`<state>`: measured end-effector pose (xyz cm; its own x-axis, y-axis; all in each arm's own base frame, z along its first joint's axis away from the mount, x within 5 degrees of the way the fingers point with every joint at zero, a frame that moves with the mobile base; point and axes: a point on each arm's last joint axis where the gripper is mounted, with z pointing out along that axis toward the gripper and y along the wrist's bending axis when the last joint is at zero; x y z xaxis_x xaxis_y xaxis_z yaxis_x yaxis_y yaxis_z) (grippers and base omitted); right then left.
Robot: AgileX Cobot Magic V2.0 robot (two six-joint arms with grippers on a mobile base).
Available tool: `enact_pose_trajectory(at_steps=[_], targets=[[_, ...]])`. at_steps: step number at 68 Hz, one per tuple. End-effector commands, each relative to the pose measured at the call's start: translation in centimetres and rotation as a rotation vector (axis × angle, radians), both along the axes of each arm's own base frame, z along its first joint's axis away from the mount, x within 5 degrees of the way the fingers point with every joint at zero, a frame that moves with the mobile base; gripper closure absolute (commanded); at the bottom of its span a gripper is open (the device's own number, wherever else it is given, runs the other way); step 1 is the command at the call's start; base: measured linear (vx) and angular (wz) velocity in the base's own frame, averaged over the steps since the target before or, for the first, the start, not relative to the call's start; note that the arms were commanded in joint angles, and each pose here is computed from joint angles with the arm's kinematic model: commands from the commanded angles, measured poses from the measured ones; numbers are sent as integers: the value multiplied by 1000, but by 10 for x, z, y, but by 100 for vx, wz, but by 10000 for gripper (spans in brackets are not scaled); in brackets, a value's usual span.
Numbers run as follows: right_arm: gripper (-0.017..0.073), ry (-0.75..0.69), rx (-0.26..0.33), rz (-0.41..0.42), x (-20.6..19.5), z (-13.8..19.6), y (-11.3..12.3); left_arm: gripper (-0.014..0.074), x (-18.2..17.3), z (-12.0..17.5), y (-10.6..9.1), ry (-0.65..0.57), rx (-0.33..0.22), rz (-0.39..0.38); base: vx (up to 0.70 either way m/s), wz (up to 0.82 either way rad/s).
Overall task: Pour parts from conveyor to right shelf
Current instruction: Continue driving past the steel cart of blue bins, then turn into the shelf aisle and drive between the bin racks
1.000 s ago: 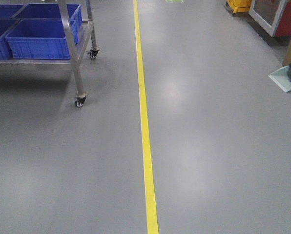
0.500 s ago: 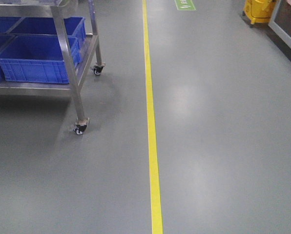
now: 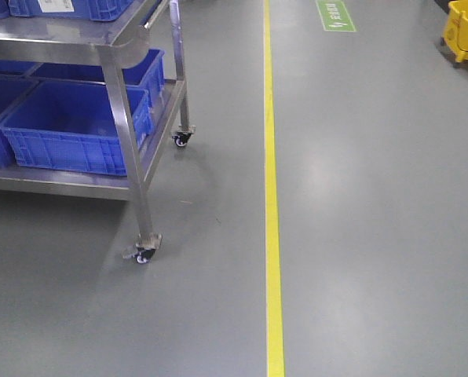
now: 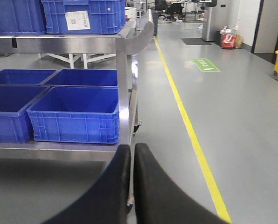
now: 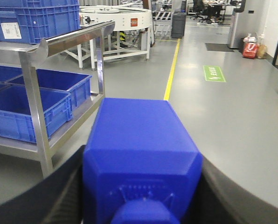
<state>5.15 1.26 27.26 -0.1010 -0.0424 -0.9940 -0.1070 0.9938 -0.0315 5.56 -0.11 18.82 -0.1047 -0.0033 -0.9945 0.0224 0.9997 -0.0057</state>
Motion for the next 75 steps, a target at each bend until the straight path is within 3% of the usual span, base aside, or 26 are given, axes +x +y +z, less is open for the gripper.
enact_pose_trajectory(at_steps=[1, 28, 75], targets=[[565, -79, 6, -29, 0, 14, -3, 600, -1, 13, 0, -95, -11, -7, 57, 16], [565, -79, 6, -30, 1, 14, -3, 600, -1, 13, 0, -95, -11, -7, 50, 37], [565, -79, 6, -30, 1, 14, -3, 600, -1, 13, 0, -96, -11, -7, 33, 102]])
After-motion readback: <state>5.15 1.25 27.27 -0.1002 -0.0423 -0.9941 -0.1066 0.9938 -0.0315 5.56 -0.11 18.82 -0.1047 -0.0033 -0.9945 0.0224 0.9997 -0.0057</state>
